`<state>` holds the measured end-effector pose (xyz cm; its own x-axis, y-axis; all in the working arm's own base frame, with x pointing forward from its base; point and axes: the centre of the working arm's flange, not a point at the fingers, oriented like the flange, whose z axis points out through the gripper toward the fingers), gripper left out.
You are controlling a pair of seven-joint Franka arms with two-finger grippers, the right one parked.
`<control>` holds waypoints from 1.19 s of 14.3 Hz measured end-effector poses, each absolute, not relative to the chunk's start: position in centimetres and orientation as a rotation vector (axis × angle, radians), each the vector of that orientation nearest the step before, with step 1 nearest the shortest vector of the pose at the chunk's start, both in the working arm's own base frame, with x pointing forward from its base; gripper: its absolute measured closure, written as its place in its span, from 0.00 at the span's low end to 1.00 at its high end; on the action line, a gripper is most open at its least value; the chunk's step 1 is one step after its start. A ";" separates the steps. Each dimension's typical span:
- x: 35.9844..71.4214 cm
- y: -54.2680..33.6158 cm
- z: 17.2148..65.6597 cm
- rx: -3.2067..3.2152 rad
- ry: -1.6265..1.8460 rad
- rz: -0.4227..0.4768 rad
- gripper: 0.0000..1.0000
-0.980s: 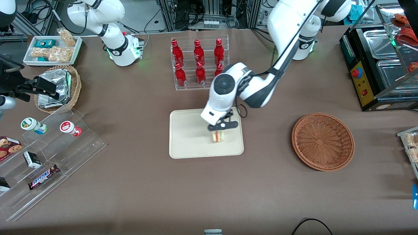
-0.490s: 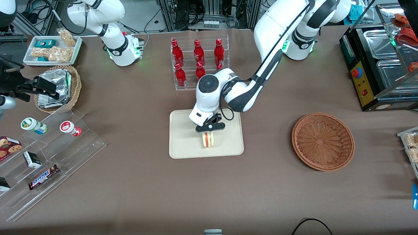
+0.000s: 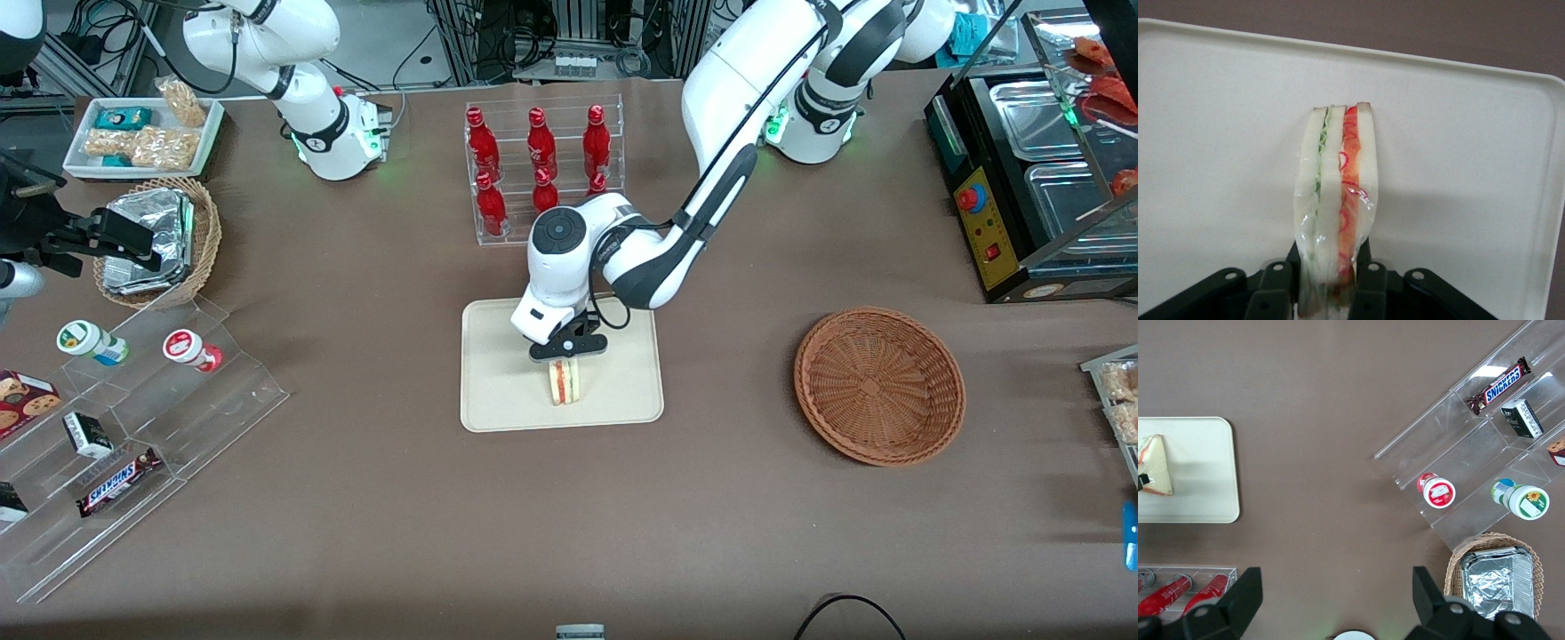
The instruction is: Place sandwich from basket to tray
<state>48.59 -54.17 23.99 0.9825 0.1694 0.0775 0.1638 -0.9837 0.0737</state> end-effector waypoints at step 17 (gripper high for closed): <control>57.0 -34.4 36.1 3.245 0.467 -0.019 0.00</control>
